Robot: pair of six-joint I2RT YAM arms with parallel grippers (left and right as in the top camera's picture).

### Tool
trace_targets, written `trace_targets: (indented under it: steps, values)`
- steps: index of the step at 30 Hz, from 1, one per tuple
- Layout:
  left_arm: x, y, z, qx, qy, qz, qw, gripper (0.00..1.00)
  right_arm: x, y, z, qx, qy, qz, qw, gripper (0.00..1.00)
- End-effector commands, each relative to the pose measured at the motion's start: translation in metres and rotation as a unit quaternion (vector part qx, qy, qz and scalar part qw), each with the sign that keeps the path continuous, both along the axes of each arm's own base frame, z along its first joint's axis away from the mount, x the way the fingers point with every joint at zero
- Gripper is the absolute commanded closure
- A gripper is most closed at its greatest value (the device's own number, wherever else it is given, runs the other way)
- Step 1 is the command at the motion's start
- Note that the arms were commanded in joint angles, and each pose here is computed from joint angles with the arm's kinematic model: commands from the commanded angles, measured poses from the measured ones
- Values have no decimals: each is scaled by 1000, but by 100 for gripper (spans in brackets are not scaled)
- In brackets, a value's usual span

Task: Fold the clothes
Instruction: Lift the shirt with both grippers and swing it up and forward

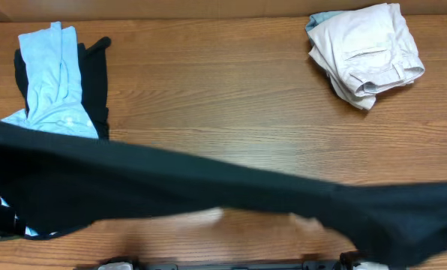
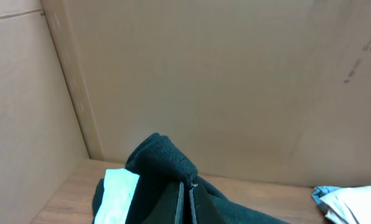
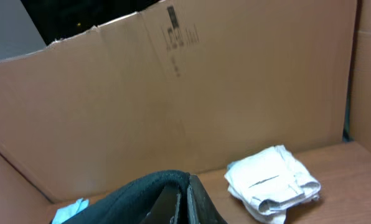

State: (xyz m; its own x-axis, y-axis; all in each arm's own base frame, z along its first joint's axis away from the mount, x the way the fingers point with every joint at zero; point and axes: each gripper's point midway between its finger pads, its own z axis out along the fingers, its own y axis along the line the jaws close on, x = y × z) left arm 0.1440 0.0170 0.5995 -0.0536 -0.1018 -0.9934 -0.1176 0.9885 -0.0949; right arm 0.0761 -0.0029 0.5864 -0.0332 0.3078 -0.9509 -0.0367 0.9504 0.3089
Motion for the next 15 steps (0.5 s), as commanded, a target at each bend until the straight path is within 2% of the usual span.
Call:
trace_targets:
  steps: [1, 8, 12, 15]
  values:
    - [23, 7, -9, 10, 32, 14, 999, 96, 24, -4, -8, -14, 33, -19, 999, 96]
    - [94, 13, -56, 2, 144, 13, 989, 96, 95, 2, -45, -36, 139, -23, 989, 96]
    - [147, 18, -86, -2, 203, 12, 979, 96, 156, 9, -64, -55, 184, -18, 981, 96]
    - [197, 20, -98, -4, 211, 8, 977, 96, 215, 15, -67, -74, 184, -14, 980, 96]
